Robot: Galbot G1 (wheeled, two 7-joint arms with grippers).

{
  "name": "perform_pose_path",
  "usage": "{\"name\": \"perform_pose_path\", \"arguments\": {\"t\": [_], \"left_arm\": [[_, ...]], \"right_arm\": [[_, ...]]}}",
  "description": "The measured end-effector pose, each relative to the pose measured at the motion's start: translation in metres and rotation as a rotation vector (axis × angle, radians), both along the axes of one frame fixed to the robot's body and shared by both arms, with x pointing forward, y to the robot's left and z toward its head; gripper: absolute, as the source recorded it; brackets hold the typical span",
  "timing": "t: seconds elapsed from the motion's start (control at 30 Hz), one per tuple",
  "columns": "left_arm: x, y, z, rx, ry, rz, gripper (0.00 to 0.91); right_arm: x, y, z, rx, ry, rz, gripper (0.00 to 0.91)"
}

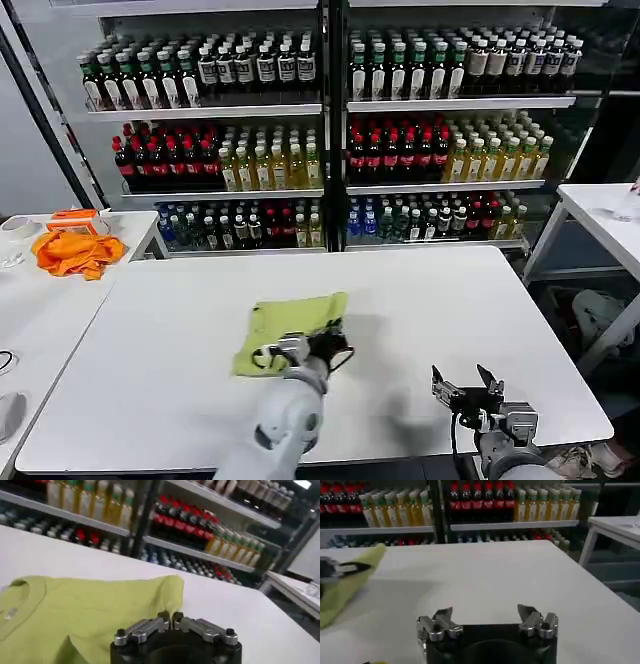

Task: Fold and organize the clothes.

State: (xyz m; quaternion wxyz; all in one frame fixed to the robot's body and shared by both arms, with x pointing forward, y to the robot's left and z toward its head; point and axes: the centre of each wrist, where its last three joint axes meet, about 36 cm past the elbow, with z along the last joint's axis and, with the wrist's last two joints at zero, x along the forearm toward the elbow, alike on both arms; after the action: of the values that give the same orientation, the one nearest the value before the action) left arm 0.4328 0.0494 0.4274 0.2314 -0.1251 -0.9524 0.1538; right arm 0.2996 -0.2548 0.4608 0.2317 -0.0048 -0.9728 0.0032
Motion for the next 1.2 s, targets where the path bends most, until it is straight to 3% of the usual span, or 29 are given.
{"name": "perform_pose_path", "arguments": {"t": [0.27,0.53,0.8,1.2], "left_arm": [[0.013,-0.039,-0.010,-0.004,-0.074,-0.034,0.907],[0.002,-0.042,-0.011,0.013,-0.293,-0.027,0.907],[-0.007,0.026,-0.005,0.109,-0.400,0.069,0.907],[-0.056,0.137,0.004,0.193,-0.378,0.210,0.907]], "right_arm": [[0.003,0.001,-0.001,-0.007,-0.028,0.016,0.907],[0.009,0.002,-0.002,-0.024,-0.139,0.052,0.907],[0.016,0.004,-0.003,-0.025,-0.260,0.076,0.907],[0.017,0.016,-0.016,-0.015,-0.330,0.097,0.907]]}}
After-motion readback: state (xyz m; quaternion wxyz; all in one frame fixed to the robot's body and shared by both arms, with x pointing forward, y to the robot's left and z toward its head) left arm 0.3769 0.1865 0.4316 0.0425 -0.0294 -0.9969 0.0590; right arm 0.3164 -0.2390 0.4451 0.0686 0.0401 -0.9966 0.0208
